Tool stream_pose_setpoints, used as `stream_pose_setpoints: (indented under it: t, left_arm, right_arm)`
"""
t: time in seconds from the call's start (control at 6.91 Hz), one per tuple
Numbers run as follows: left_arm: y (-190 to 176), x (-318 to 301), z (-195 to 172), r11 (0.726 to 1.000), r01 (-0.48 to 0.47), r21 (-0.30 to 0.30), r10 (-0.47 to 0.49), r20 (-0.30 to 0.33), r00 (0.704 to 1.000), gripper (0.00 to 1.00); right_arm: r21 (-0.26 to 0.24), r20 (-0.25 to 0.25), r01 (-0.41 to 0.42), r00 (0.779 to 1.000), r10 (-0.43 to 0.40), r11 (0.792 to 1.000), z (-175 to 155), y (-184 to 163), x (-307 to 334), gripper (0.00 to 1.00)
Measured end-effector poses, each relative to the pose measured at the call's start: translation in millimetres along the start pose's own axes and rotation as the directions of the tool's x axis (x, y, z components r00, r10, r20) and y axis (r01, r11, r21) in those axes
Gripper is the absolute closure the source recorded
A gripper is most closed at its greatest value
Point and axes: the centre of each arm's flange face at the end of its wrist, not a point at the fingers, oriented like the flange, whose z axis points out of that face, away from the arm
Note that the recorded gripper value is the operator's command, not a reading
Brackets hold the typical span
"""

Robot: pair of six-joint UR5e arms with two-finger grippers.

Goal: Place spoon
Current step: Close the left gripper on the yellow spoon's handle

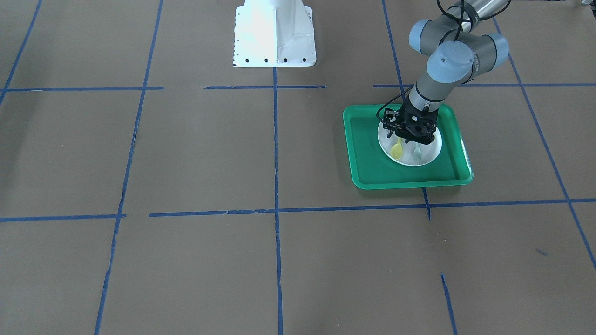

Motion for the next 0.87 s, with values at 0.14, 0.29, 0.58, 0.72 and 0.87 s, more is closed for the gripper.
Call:
stream_pose_setpoints:
  t: [0.14, 0.29, 0.58, 0.72, 0.87]
  left_arm:
    - [2.1, -4.4, 3.0, 1.0, -0.007, -0.006, 0.007, 0.006, 1.0, 0.61]
    - [3.5, -6.8, 4.0, 1.0, -0.011, -0.009, 0.011, 0.009, 1.0, 0.68]
    - [4.2, -5.7, 1.5, 1.0, -0.015, -0.006, 0.015, 0.006, 1.0, 1.0]
    - [3.8, -4.9, -1.1, 1.0, -0.015, -0.003, 0.015, 0.002, 1.0, 1.0]
    - [3.2, -4.0, -3.1, 1.0, -0.014, -0.002, 0.014, -0.002, 1.0, 1.0]
  right_arm:
    - [0.0, 0.0, 0.0, 1.0, 0.0, 1.0, -0.2, -0.2, -0.2, 0.0]
    - [0.001, -0.001, 0.001, 1.0, -0.001, 1.0, -0.3, -0.2, -0.2, 0.0]
    - [0.0, 0.0, 0.0, 1.0, 0.0, 1.0, -0.1, 0.0, -0.1, 0.0]
    - [0.0, 0.0, 0.0, 1.0, 0.0, 1.0, -0.1, 0.1, -0.1, 0.0]
    - [0.0, -0.001, 0.0, 1.0, 0.0, 1.0, -0.1, 0.1, 0.0, 0.0]
